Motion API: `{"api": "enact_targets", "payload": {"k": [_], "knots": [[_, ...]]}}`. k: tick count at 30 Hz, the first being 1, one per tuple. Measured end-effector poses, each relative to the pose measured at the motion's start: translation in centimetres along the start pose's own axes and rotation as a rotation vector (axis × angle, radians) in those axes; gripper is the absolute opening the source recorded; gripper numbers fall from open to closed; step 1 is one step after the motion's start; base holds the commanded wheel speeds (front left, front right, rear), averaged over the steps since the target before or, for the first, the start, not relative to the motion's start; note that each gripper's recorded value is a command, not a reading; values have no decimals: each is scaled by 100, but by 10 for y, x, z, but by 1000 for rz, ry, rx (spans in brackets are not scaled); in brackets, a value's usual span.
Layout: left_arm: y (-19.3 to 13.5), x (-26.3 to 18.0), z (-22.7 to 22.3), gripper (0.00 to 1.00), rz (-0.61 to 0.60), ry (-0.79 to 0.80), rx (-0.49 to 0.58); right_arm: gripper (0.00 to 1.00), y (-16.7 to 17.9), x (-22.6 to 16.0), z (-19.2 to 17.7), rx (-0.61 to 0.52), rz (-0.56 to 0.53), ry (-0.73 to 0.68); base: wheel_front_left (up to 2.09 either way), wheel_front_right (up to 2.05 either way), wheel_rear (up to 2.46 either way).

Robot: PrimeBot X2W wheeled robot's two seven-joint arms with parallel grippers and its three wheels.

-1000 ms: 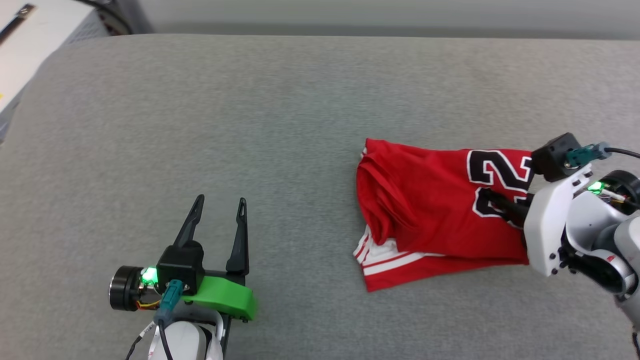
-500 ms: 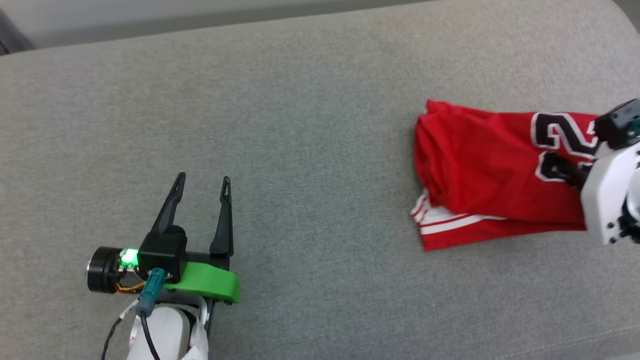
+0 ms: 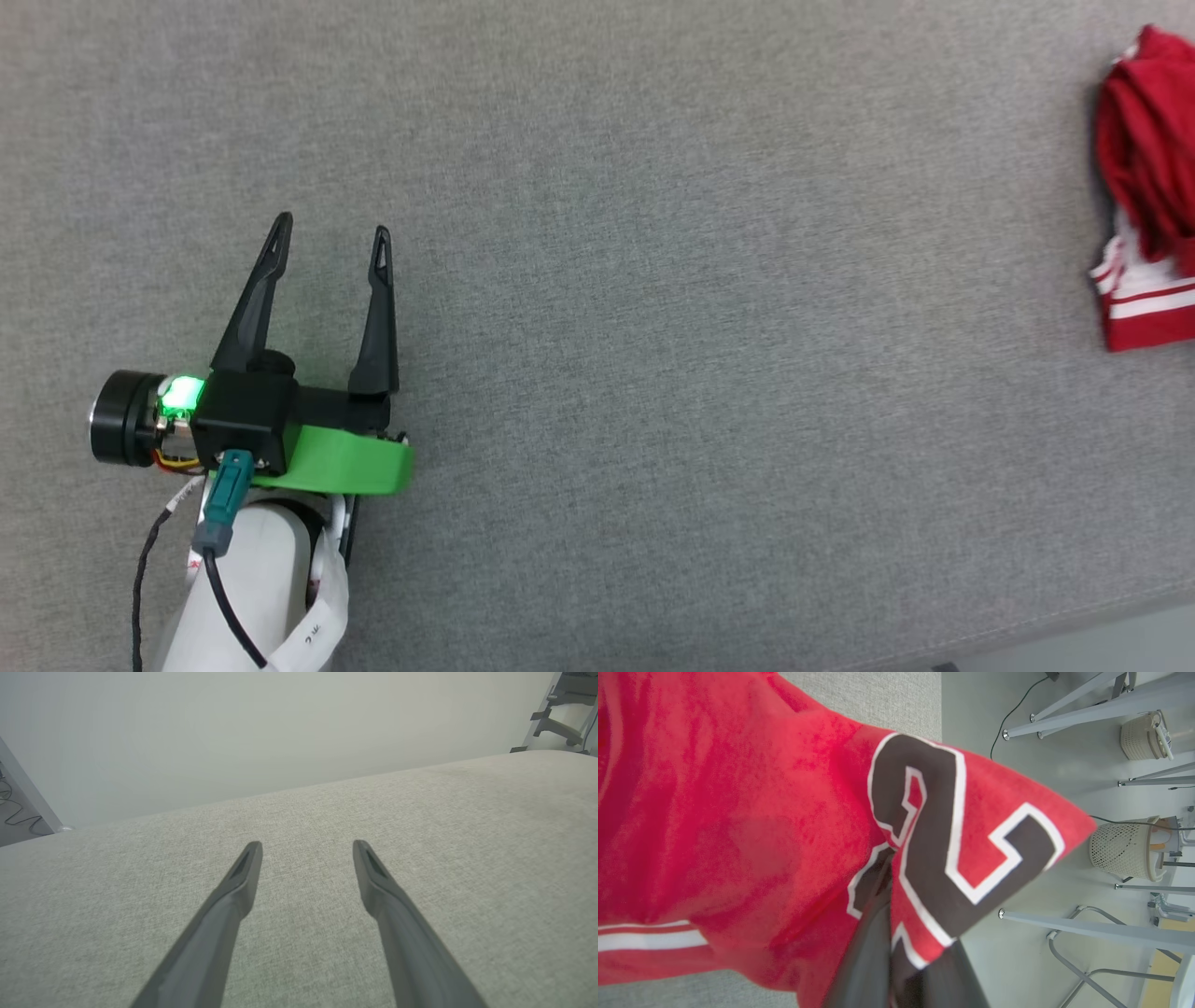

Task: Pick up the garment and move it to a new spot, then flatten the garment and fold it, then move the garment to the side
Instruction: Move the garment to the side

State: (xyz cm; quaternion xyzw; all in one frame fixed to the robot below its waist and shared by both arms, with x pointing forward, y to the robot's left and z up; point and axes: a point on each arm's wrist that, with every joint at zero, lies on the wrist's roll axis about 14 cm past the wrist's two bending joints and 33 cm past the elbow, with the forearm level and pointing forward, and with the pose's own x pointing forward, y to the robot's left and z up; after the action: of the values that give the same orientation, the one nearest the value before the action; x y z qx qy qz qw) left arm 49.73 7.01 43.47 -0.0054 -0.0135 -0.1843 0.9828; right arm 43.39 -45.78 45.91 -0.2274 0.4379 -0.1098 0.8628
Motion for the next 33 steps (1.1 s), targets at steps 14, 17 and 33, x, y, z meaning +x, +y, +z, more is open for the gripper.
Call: {"api": "enact_targets", "payload": {"k": [14,17,33], "knots": [[19,-4,-22,100,33,50,34,100,-24,46,9,67,-174,-82,0,0,0],[20,-7,-12,100,42,36,33,100,-40,32,25,39,-220,-171,0,0,0],[16,-63,39,100,125,3,36,100,-27,-106,161,134,-262,-1027,0,0,0]]}}
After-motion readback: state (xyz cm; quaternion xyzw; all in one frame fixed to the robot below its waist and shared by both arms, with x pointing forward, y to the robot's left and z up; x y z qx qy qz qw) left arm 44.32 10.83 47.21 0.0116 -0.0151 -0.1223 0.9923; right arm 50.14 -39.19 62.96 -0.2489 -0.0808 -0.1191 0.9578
